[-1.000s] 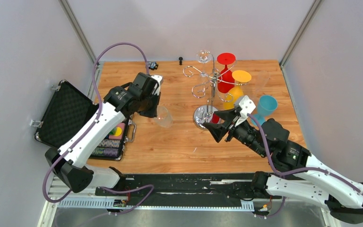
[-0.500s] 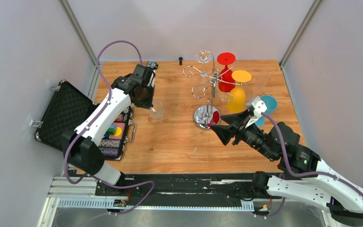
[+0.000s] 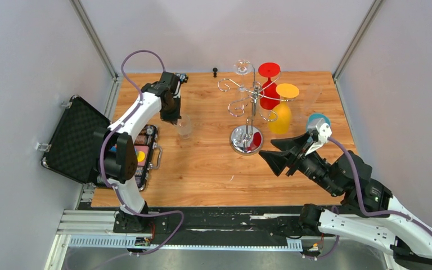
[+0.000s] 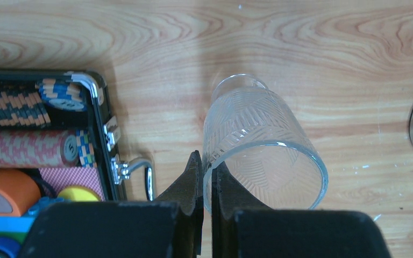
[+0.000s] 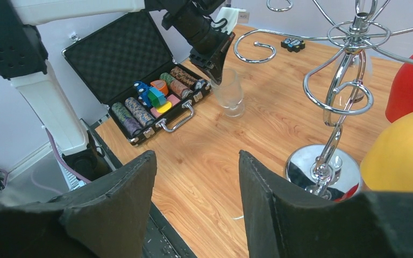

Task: Take the wine glass off the wine glass rack
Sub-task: Place the wine glass at the center of the board.

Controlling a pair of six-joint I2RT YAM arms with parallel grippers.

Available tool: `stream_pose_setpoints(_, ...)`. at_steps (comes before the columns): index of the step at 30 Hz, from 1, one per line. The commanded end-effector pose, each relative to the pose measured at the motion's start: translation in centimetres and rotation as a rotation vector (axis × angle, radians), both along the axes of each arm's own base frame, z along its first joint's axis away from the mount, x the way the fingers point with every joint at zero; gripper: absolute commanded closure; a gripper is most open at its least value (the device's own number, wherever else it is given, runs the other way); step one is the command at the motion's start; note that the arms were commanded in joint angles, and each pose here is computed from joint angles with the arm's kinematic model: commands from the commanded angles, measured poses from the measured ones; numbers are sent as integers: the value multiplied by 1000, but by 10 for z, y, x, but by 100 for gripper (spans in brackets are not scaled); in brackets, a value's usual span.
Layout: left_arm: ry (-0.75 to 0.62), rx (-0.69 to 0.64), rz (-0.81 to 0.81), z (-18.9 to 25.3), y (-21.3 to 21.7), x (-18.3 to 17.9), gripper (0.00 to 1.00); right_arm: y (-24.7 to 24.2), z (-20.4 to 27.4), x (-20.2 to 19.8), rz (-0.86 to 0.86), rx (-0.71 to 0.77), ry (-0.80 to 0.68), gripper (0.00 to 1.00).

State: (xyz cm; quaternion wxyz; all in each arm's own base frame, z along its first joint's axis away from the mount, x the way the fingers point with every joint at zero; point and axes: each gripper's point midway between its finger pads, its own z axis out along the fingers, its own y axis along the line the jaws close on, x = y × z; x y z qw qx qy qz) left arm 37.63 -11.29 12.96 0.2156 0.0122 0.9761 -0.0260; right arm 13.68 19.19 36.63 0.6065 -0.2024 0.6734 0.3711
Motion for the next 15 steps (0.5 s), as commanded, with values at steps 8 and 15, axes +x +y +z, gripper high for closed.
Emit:
stream_pose_setpoints(8,-80,-39,31,6,1,46,100,-7,-3,-1,-14,-11,-2,43)
stream_pose_setpoints(15,-59,-37,35,-7,5,46,100,-5,-8,1,-15,-27,6,41)
